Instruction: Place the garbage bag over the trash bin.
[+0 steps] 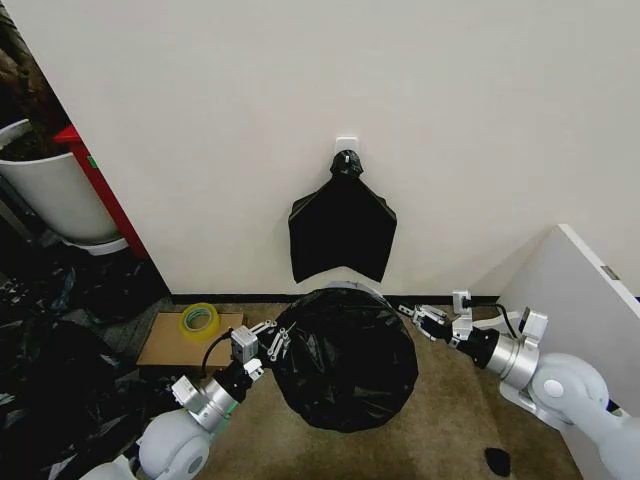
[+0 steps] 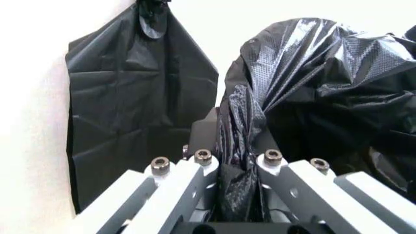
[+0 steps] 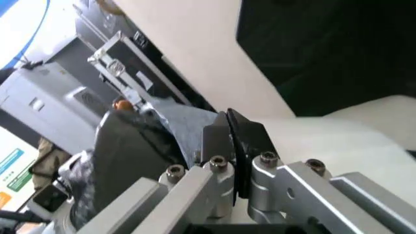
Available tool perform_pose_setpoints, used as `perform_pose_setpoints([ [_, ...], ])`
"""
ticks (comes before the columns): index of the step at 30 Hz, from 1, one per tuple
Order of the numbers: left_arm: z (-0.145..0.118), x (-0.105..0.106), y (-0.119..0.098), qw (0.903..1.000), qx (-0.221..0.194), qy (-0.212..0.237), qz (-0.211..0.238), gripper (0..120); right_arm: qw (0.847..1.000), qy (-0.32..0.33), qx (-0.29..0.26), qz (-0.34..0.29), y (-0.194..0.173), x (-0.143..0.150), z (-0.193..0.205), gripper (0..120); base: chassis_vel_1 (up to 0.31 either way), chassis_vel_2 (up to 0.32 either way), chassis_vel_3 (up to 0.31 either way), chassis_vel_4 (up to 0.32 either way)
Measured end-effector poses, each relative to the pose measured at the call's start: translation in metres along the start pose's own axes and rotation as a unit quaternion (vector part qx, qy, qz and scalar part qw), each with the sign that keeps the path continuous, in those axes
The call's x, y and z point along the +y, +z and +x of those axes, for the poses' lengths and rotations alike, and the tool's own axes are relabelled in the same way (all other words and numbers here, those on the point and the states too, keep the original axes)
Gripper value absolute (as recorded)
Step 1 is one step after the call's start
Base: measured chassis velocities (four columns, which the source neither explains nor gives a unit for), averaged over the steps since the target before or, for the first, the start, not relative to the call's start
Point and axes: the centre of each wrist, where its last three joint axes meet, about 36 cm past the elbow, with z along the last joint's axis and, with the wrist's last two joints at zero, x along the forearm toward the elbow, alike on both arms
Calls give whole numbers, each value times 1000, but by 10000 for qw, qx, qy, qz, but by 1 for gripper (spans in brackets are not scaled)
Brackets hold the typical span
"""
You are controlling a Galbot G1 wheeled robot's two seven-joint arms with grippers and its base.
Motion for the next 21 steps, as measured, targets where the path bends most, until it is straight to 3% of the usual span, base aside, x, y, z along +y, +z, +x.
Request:
perform_pose_setpoints([
  [3,0,0,0,10000,-5,7,-4,4,10000,-23,-35,-13,-4,2,1,0,0,0,0,0],
  [6,0,-1,-1,10000,-10,15,-8,4,10000,-65,-27,-32,-5,4,1,10,0,0,0,0],
  [14,1,0,-2,10000,-12,30,-37,4,9999,-120,90,-33,1,5,-1,43,0,0,0,0],
  [19,1,0,-2,10000,-19,40,-40,4,9998,-139,162,-2,2,5,0,56,0,0,0,0],
  [21,0,0,-1,10000,-21,45,-35,4,9996,-172,207,14,2,5,0,68,0,0,0,0],
])
